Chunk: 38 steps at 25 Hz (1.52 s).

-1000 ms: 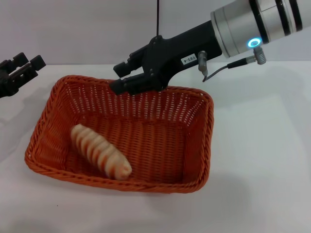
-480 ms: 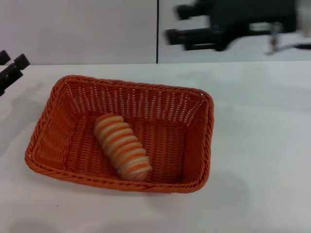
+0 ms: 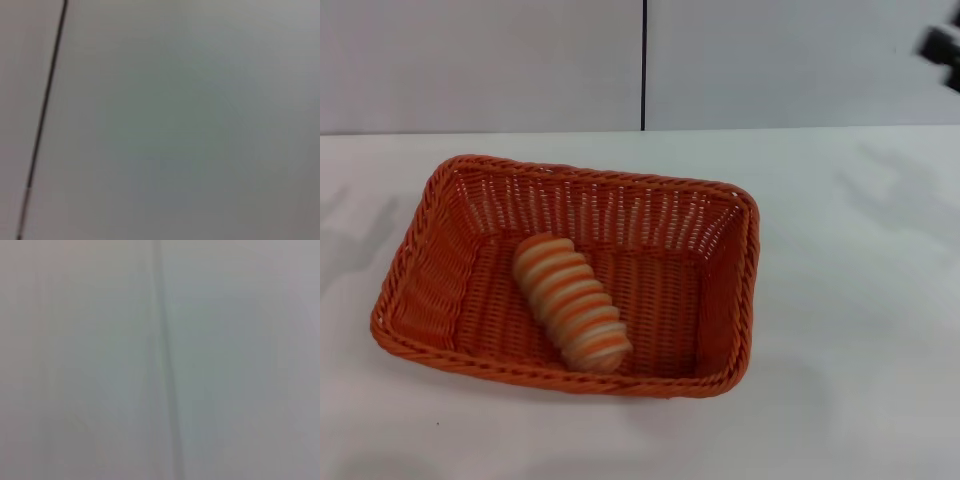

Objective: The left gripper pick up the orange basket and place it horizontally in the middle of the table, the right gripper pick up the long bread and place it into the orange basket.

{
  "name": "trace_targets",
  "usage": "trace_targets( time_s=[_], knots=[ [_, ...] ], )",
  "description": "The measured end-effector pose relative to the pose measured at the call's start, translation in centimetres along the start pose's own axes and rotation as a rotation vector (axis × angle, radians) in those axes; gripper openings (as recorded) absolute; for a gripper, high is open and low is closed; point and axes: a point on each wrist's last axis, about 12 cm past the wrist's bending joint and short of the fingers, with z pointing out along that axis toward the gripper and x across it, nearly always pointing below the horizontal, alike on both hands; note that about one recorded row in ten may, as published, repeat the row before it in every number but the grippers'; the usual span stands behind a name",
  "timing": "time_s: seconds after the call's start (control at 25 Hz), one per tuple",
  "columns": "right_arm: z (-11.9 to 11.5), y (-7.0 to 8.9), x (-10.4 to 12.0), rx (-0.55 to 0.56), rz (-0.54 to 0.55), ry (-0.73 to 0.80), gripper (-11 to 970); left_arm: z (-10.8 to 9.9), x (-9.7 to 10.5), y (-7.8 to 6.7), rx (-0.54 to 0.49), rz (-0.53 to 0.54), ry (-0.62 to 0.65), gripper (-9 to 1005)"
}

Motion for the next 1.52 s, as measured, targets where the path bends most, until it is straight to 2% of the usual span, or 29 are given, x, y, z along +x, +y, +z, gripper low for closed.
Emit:
trace_targets(
  time_s=[0.12, 0.2, 0.24, 0.28, 0.56, 0.76, 0.92, 1.52],
  knots=[
    [-3.4, -0.2, 2.9, 0.109, 0.012, -0.100, 618, -2.2, 1.1, -0.2, -0.086, 0.084, -0.025, 695],
    [-5.1, -0.1, 4.6, 0.175, 0.013, -0.158, 618, -2.2, 1.1, -0.2, -0.086, 0.084, -0.025, 695],
    [-5.9, 0.1, 5.5, 0.212, 0.015, -0.186, 618, -3.3, 1.9, -0.4, -0.146, 0.112, -0.047, 695],
    [-6.6, 0.4, 6.5, 0.256, 0.016, -0.209, 618, -3.3, 1.9, -0.4, -0.146, 0.112, -0.047, 695],
    [-8.8, 2.4, 10.2, 0.522, -0.070, -0.269, 618, -5.4, 3.3, -1.3, -0.294, 0.185, -0.097, 695],
    [-9.3, 2.8, 11.2, 0.662, -0.119, -0.264, 618, -6.0, 4.1, -1.8, -0.416, 0.211, -0.129, 695],
    [-9.5, 2.9, 11.4, 0.697, -0.123, -0.264, 618, -6.1, 4.7, -2.3, -0.485, 0.211, -0.139, 695],
    [-8.9, 2.2, 11.8, 0.711, -0.105, -0.225, 618, -6.3, 5.3, -2.7, -0.551, 0.157, -0.149, 695]
  ],
)
